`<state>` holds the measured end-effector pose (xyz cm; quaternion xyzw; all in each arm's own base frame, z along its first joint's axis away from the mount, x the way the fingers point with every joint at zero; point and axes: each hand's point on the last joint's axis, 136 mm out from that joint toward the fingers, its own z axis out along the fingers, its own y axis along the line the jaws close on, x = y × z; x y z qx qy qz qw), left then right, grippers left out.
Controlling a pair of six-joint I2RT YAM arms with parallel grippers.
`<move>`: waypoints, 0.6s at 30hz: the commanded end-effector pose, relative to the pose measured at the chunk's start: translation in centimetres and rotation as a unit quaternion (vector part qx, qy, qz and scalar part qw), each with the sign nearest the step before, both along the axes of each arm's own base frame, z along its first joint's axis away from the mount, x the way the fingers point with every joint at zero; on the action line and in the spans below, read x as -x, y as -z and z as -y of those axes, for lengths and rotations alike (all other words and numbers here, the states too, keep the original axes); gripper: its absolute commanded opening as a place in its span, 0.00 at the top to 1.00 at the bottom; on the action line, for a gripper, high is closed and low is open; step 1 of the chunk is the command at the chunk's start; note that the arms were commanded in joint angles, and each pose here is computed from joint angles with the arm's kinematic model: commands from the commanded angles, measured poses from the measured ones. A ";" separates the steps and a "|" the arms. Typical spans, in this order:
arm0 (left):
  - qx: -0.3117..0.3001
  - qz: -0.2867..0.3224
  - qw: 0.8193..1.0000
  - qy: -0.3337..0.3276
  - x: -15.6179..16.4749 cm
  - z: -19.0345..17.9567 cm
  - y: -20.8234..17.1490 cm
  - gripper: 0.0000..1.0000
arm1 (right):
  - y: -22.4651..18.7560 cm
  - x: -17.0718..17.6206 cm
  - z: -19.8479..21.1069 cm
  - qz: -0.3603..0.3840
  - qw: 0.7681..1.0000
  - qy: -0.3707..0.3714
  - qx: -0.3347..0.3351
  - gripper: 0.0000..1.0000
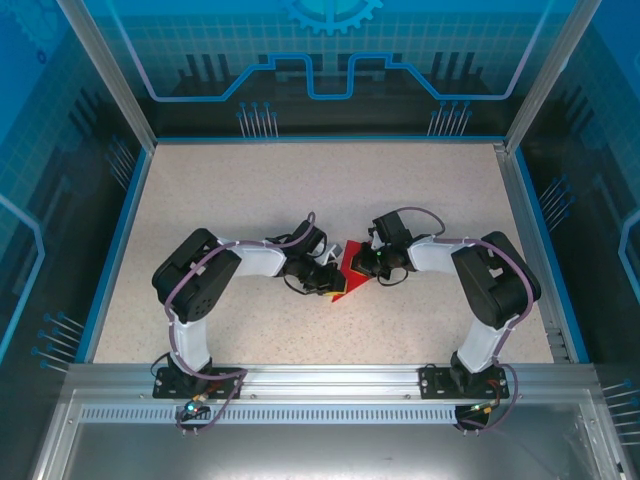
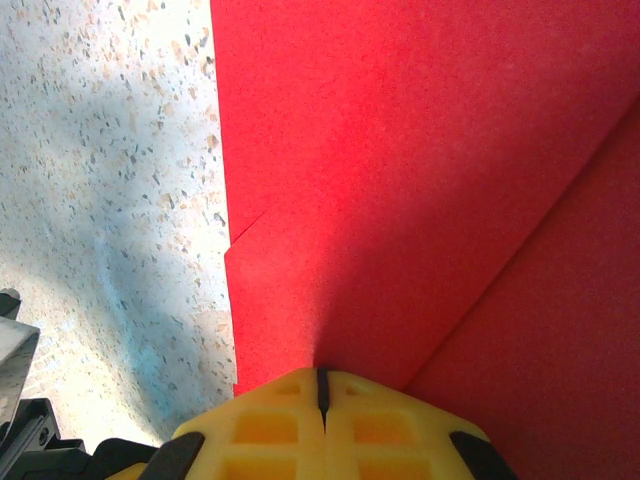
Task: Fold a paper plane with a square sheet of paper (pick it up from the middle)
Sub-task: Fourth fold the wing at the center of the table.
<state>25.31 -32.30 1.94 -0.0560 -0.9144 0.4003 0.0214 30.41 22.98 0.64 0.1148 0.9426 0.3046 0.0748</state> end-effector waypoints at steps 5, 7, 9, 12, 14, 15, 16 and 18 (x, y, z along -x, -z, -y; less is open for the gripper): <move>0.015 -0.017 1.000 -0.010 1.2 0.1 -1.4 0.84 | 6.5 5.5 4.8 -0.115 0.986 0.011 0.120 0.96; 0.012 -0.020 1.000 -0.011 1.4 -0.1 -1.1 0.84 | 6.5 5.6 4.8 -0.115 0.986 0.010 0.120 0.96; 0.008 -0.026 1.000 -0.013 1.7 -0.3 -0.6 0.84 | 6.5 5.7 4.8 -0.116 0.986 0.008 0.119 0.96; 0.007 -0.039 0.999 -0.015 2.2 -0.5 0.1 0.84 | 6.6 5.7 4.9 -0.116 0.986 0.008 0.119 0.96; 0.002 -0.045 0.999 -0.015 2.5 -0.6 0.7 0.84 | 6.6 5.8 4.8 -0.116 0.986 0.007 0.119 0.96; 0.000 -0.048 0.999 -0.016 2.6 -0.6 0.9 0.84 | 6.6 5.8 4.9 -0.116 0.986 0.008 0.120 0.96; -0.003 -0.051 0.999 -0.016 2.8 -0.7 1.1 0.84 | 6.6 5.8 4.9 -0.117 0.986 0.008 0.120 0.96; -0.008 -0.055 0.998 -0.016 3.0 -0.9 1.4 0.84 | 6.7 5.8 4.9 -0.118 0.986 0.008 0.121 0.96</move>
